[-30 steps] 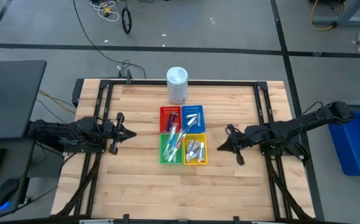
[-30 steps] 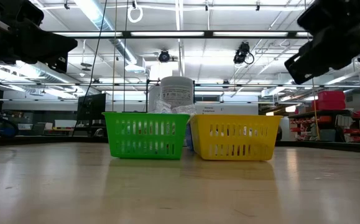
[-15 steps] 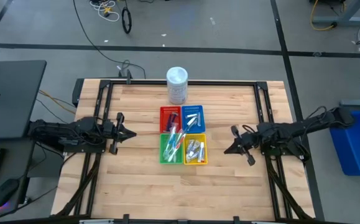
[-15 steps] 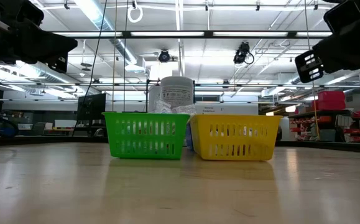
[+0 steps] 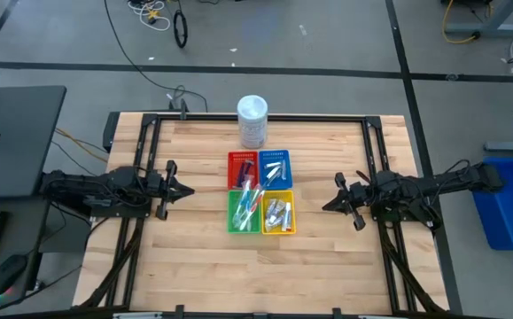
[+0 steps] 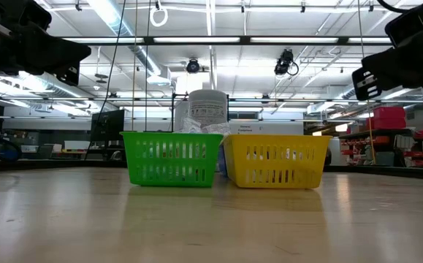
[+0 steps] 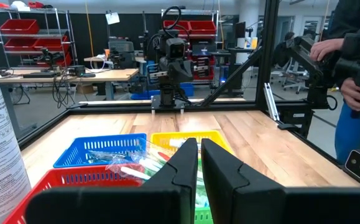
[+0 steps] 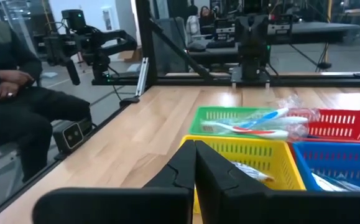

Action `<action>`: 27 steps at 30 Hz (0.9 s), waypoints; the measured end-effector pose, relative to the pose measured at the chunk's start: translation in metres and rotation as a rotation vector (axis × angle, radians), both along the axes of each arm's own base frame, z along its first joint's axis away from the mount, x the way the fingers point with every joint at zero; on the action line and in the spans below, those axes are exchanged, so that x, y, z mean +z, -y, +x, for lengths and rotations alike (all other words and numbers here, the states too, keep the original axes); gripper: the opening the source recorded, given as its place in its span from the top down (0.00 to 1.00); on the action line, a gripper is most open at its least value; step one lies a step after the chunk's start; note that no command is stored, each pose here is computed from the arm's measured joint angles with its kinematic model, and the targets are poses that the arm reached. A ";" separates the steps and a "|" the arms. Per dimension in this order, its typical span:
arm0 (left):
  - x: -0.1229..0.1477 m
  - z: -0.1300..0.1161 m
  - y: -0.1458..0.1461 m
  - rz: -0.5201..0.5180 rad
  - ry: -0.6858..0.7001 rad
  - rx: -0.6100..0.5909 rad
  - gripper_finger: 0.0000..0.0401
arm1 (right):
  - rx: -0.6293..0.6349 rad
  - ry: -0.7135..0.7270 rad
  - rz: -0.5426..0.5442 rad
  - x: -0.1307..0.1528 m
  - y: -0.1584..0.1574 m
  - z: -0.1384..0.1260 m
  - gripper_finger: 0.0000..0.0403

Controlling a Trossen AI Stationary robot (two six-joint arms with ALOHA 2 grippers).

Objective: Pick & Place Travel size toiletries
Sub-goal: Return to Home Position

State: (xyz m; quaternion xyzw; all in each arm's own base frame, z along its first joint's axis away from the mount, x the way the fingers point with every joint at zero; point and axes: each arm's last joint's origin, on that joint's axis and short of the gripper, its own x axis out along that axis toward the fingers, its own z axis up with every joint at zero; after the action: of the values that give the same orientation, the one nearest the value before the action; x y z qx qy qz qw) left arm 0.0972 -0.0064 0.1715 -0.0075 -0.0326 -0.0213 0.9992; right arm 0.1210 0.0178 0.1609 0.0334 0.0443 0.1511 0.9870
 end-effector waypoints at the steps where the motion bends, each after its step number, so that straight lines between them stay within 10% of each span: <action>1: 0.000 0.000 0.000 0.000 0.000 -0.001 0.93 | 0.000 0.000 0.000 0.000 0.000 -0.001 0.98; 27: 0.000 0.000 0.000 0.000 0.000 0.000 0.93 | -0.026 0.045 0.003 0.003 0.003 -0.020 0.97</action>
State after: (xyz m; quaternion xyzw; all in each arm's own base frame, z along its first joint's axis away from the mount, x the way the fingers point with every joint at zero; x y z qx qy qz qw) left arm 0.0973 -0.0065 0.1715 -0.0076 -0.0326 -0.0214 0.9992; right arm 0.1009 0.0151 0.1639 0.0320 0.0216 0.1392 0.9895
